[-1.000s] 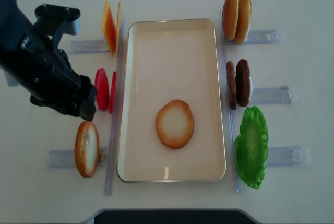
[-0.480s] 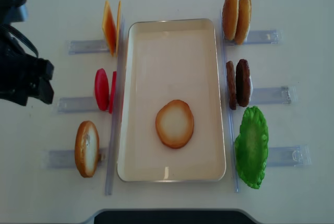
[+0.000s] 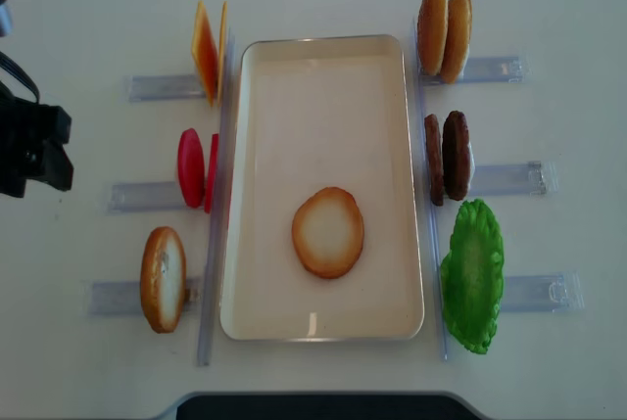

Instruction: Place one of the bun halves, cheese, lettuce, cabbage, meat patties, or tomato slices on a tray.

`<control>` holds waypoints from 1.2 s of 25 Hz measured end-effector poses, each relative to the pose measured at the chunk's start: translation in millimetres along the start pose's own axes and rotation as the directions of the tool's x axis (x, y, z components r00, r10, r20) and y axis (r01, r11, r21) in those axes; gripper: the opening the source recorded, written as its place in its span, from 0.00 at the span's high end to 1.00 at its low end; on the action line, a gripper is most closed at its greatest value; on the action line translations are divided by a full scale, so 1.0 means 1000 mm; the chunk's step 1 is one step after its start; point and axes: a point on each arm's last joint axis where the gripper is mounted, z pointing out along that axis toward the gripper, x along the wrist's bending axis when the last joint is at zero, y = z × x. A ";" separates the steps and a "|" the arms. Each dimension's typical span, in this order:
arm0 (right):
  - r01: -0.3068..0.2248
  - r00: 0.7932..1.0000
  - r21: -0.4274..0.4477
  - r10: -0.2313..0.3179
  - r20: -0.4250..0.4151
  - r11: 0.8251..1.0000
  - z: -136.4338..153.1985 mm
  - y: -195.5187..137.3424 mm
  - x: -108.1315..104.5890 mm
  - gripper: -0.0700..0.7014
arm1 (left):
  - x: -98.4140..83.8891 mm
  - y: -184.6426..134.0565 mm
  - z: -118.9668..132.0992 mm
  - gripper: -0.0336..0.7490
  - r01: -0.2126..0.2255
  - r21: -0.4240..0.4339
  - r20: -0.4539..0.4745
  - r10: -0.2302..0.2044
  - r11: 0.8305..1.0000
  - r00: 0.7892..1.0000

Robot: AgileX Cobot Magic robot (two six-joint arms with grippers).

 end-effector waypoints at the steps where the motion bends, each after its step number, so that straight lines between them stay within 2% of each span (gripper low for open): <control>1: 0.000 1.000 0.000 0.000 0.000 1.000 0.000 0.000 0.000 0.21 | 0.000 -0.003 -0.004 0.40 0.000 -0.015 0.000 0.000 1.000 1.000; 9: 0.000 1.000 0.000 0.000 0.000 1.000 0.000 0.000 0.000 0.21 | 0.000 -0.056 -0.030 0.42 0.000 -0.144 0.009 0.001 0.990 1.000; 14: 0.000 1.000 0.000 0.000 0.000 1.000 0.000 0.000 0.000 0.21 | 0.001 -0.104 -0.044 0.43 0.001 -0.265 0.011 0.002 0.964 1.000; 22: 0.000 1.000 0.000 0.000 0.000 1.000 0.000 0.000 0.000 0.21 | 0.002 -0.166 -0.051 0.44 0.002 -0.463 0.013 0.005 0.886 1.000; 24: 0.000 1.000 0.000 0.000 0.000 1.000 0.000 0.000 0.000 0.21 | 0.002 -0.177 -0.049 0.44 0.002 -0.507 0.014 0.006 0.862 1.000; 26: 0.000 1.000 0.000 0.000 0.000 1.000 0.000 0.000 0.000 0.21 | 0.002 -0.185 -0.046 0.44 0.003 -0.570 0.014 0.007 0.822 1.000; 30: 0.000 1.000 0.000 0.000 0.000 1.000 0.000 0.000 0.000 0.21 | 0.002 -0.200 -0.032 0.44 0.004 -0.637 0.015 0.008 0.771 1.000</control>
